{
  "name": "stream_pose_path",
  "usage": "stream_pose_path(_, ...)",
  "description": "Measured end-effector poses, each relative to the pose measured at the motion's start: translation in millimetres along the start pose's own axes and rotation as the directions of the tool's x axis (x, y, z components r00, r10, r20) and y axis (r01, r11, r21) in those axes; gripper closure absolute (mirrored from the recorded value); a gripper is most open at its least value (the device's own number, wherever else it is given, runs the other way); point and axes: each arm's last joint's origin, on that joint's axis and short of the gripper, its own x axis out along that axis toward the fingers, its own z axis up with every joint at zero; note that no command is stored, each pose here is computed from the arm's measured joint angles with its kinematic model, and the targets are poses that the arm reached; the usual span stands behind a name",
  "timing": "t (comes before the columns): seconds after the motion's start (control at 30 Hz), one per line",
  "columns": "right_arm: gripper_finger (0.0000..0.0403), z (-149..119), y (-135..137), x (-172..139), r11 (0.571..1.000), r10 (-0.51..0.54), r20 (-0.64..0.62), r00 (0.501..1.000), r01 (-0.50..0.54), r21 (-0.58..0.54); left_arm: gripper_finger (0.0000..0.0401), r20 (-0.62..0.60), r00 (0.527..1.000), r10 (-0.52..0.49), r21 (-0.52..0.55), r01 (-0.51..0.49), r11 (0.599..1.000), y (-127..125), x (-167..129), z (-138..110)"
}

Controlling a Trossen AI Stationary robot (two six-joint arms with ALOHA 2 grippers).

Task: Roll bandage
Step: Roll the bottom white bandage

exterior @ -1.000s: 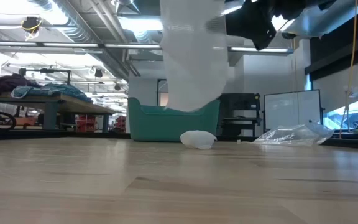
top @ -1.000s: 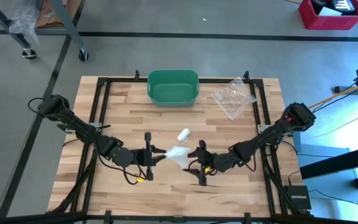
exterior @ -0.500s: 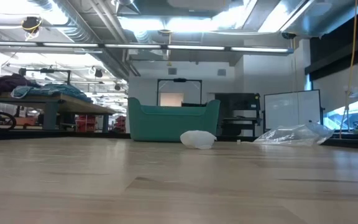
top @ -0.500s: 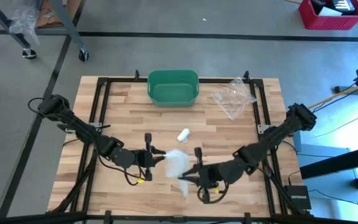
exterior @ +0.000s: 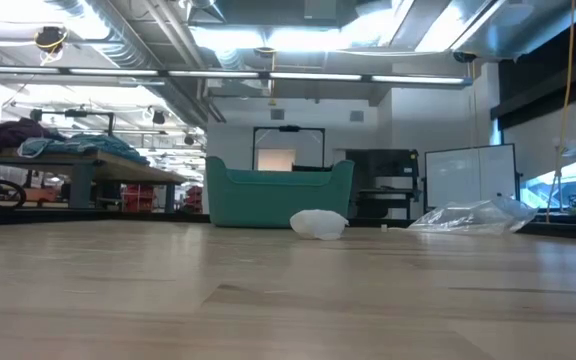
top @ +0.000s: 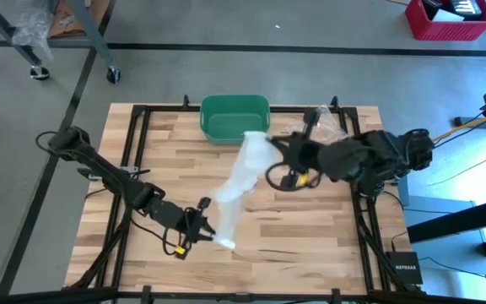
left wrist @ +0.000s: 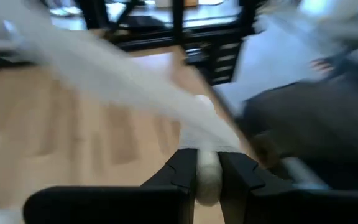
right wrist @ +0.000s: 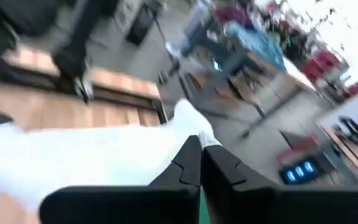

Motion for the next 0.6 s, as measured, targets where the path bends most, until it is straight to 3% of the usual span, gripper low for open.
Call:
stream_pose_path(0.13,0.0398,-17,-12,10,0.999,-0.032,-0.130,0.991,0.028,-0.032,0.0368,0.009,0.993,-0.118,-0.124,0.118,0.985,-11,-6,4)
stream_pose_path(0.37,0.0389,-38,-26,27,0.999,-0.047,-0.273,0.961,0.037,-0.039,0.0368,0.000,0.982,-0.187,-0.202,0.183,0.962,-30,-12,2)
stream_pose_path(0.43,0.0388,-45,-31,32,0.998,-0.061,-0.318,0.946,0.050,-0.043,0.0368,0.015,0.977,-0.211,-0.190,0.210,0.959,-37,-17,6)
stream_pose_path(0.6,0.0394,-69,-52,48,0.993,-0.116,-0.426,0.897,0.114,-0.032,0.0368,0.087,0.955,-0.285,-0.046,0.289,0.956,-56,-30,20)
